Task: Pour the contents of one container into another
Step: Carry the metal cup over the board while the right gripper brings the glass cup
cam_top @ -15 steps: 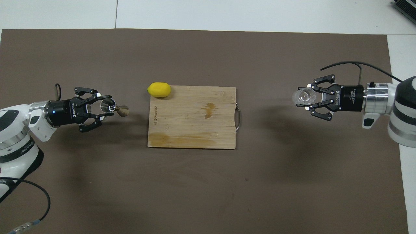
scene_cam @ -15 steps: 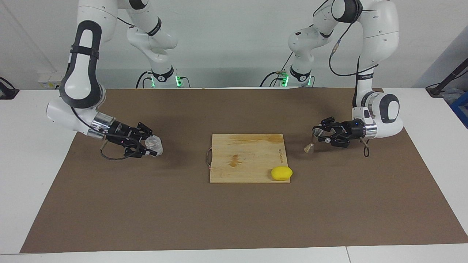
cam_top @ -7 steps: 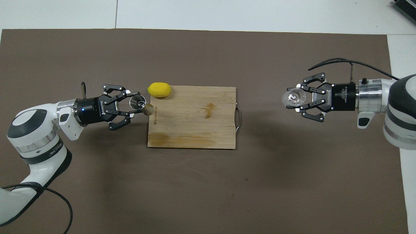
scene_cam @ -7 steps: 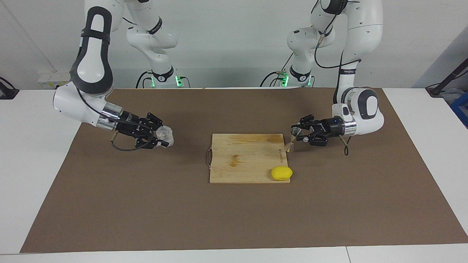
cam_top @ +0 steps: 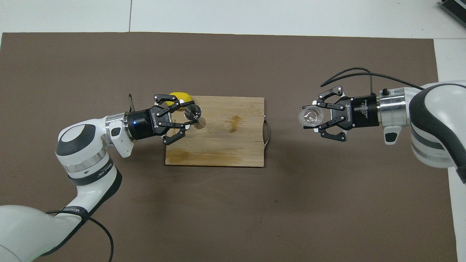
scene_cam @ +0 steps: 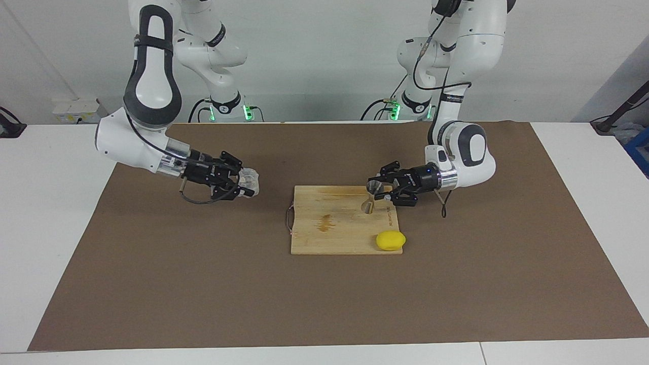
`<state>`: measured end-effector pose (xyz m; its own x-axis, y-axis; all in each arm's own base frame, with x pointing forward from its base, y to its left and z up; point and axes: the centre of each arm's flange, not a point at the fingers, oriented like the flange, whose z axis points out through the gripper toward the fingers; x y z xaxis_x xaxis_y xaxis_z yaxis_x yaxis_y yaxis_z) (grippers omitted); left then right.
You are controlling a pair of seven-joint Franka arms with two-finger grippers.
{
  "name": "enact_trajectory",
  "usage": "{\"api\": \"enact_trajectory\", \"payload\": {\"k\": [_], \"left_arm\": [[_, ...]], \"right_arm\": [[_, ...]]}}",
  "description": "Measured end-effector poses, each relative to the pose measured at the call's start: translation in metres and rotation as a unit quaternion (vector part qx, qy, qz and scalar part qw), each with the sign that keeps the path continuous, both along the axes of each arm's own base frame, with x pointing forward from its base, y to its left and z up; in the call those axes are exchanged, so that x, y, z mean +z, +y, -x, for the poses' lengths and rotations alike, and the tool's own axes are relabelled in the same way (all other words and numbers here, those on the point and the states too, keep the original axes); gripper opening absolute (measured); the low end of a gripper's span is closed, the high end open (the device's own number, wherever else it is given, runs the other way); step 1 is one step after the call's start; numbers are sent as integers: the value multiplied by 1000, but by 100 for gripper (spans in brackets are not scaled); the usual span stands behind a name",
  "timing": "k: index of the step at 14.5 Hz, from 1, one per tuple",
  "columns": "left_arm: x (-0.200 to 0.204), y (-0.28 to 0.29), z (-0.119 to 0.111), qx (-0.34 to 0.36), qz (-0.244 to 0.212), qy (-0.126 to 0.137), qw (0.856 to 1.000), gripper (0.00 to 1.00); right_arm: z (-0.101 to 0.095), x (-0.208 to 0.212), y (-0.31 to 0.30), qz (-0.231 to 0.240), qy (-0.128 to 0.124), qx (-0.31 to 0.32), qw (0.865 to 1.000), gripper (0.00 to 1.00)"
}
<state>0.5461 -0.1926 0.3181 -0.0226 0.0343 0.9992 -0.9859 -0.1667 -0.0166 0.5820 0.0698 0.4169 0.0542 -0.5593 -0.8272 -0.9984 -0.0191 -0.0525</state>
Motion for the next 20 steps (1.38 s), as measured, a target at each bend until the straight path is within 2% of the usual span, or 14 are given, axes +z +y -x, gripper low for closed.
{"api": "enact_trajectory", "payload": {"k": [4, 7, 8, 12, 20], "left_arm": [[-6, -55, 14, 39, -5, 17, 999, 51], [-12, -91, 30, 61, -7, 12, 998, 51], [-16, -98, 34, 66, -8, 2, 998, 51], [-38, -99, 36, 76, -24, -27, 996, 51], [-43, -105, 40, 71, -29, -35, 996, 51]], "right_arm": [[-2, 6, 24, 18, -1, 3, 1000, 51], [-5, 6, 32, 29, -8, -8, 1000, 51], [-5, 5, 36, 32, -9, -9, 999, 51], [-6, -7, 56, 44, -8, -11, 999, 51], [-8, -19, 64, 48, 22, -27, 998, 51]]}}
